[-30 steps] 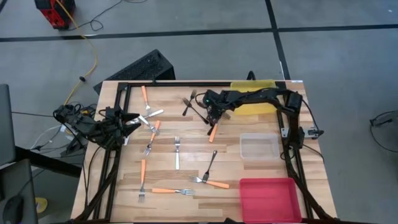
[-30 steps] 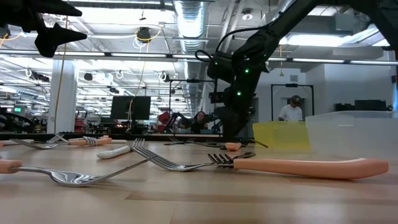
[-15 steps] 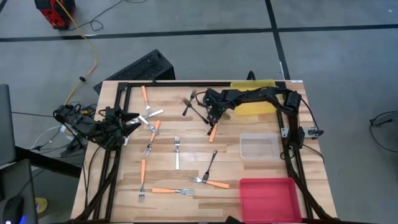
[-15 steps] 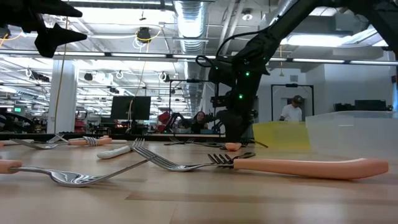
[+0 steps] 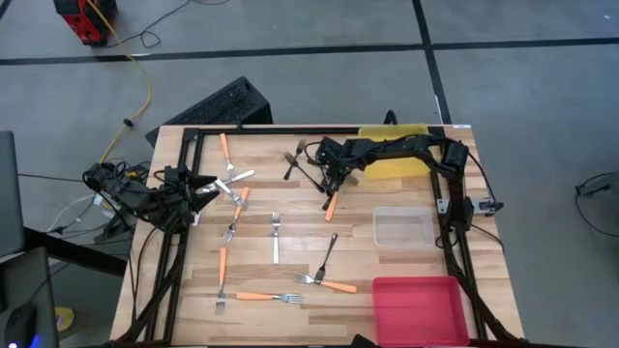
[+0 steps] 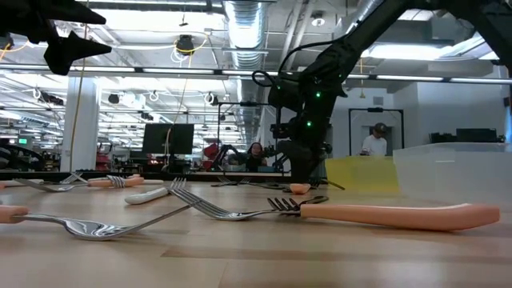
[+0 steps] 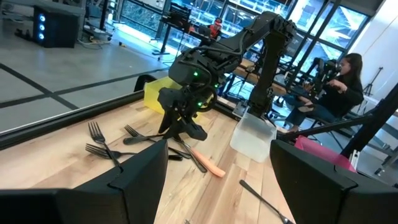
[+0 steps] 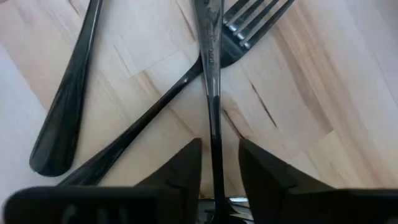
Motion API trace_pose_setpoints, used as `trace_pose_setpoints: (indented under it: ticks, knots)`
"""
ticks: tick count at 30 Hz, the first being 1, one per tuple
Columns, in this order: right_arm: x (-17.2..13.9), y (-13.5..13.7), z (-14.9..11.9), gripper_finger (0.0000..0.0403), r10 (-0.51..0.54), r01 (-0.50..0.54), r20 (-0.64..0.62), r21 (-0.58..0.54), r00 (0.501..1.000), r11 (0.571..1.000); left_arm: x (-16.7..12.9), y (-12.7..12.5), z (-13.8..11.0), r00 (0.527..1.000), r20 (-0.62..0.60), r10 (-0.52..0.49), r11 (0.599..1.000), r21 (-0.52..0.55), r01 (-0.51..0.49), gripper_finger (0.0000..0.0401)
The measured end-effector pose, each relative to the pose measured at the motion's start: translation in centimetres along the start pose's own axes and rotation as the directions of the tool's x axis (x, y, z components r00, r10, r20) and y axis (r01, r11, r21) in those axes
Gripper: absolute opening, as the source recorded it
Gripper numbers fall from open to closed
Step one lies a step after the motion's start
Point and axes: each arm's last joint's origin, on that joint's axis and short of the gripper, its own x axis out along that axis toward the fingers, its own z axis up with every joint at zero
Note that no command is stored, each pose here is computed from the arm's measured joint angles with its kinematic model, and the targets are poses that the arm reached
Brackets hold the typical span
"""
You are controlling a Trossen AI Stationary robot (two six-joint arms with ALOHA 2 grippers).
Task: Sort silverware by color (type)
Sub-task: Put the black fork into the red bin
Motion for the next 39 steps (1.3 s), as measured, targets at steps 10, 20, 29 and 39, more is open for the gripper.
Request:
trace_pose_setpoints:
  ticks: [10, 20, 29, 39]
  knots:
    - [0.0, -0.1, 0.1, 0.0065, -0.019, 0.019, 0.008, 0.001, 1.0, 1.0, 0.0, 0.0, 0.0, 1.0, 0.001, 0.003, 1.0, 0.0, -0.003, 0.0268]
    - [0.1, -0.1, 0.1, 0.0031, -0.023, 0.023, 0.01, 0.003, 1.0, 1.0, 0.0, 0.0, 0.0, 1.0, 0.002, 0.003, 1.0, 0.0, -0.003, 0.0268]
    - [-0.3, -0.1, 0.1, 0.0035, -0.021, 0.021, 0.016, 0.0, 1.0, 1.0, 0.0, 0.0, 0.0, 1.0, 0.002, 0.003, 1.0, 0.0, -0.003, 0.0268]
    - [-4.6, -0.3, 1.0, 0.0035, -0.005, 0.003, 0.135, 0.014, 0.991, 1.0, 0.0, 0.0, 0.0, 1.0, 0.004, 0.011, 1.0, 0.001, -0.011, 0.0268]
